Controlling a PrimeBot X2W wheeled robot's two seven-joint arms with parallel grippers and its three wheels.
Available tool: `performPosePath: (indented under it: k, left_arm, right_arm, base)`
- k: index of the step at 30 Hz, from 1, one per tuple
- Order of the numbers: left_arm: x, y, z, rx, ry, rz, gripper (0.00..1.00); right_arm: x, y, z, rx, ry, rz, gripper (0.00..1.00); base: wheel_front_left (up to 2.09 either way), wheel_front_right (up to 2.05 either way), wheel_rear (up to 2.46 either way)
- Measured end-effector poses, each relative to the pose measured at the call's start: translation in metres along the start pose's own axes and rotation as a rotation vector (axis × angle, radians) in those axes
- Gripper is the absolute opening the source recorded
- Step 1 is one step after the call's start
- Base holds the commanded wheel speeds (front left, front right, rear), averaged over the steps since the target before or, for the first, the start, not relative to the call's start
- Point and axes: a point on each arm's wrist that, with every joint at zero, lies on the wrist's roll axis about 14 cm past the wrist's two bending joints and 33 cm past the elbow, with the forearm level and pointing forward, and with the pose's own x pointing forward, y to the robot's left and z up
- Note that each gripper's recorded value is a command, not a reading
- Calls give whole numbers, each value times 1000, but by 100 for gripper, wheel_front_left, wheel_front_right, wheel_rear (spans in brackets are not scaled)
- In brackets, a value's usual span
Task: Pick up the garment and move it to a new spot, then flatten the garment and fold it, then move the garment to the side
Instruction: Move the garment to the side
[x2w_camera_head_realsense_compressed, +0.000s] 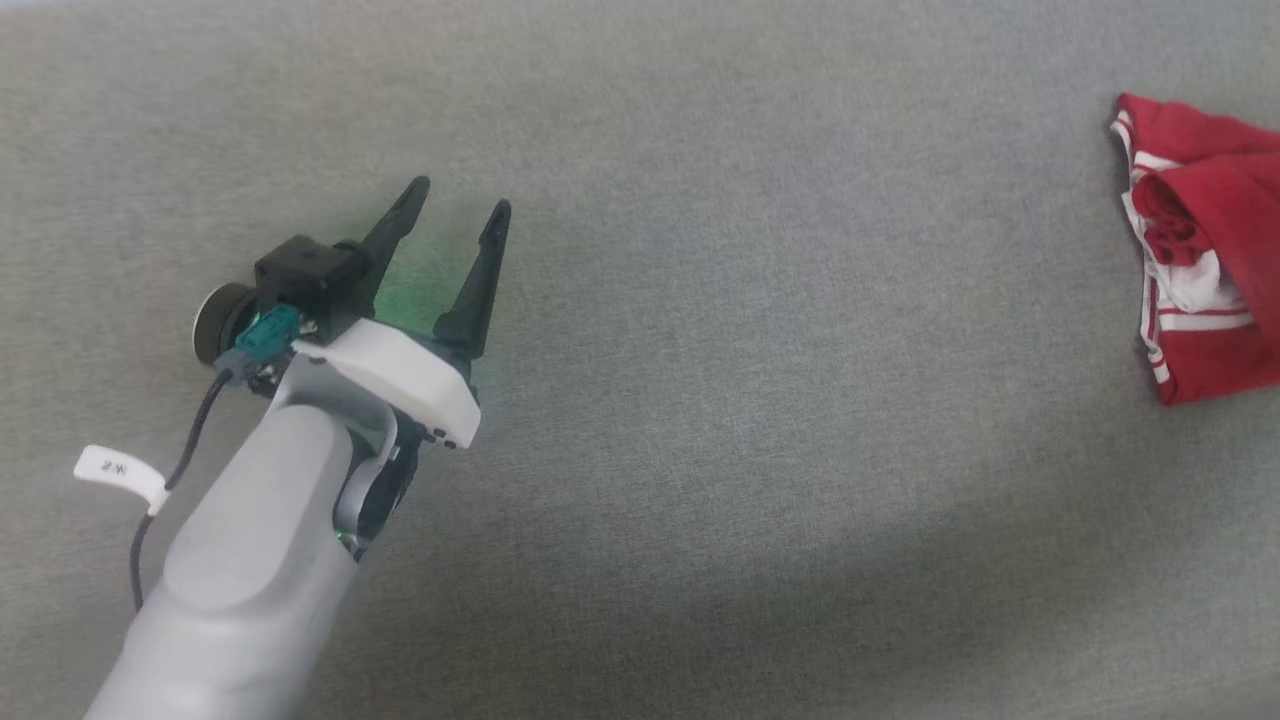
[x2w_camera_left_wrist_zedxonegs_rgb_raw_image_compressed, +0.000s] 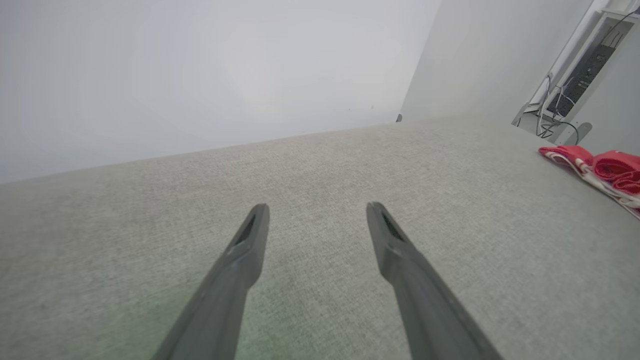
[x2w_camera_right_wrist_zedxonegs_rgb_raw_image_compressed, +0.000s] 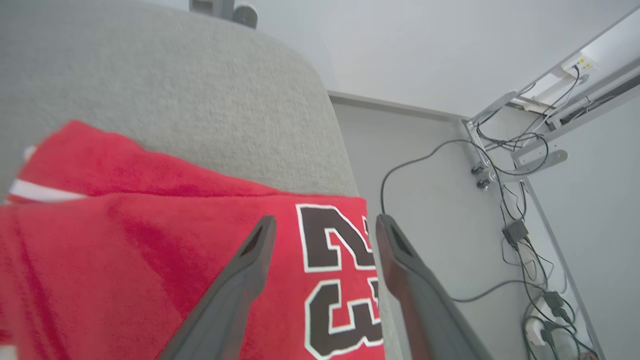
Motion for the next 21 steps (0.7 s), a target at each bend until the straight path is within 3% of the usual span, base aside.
performPosePath:
  k: [10,21]
  left_arm:
    - [-46,20,26,15,-39,101,100]
    - [-121,51,61,39,-110,265,100]
  right_arm:
    - [-18,35,45,80,-208,92,100]
    - [-54,102,81,129,-373,265,100]
  base:
    - [0,0,0]
    - [0,0,0]
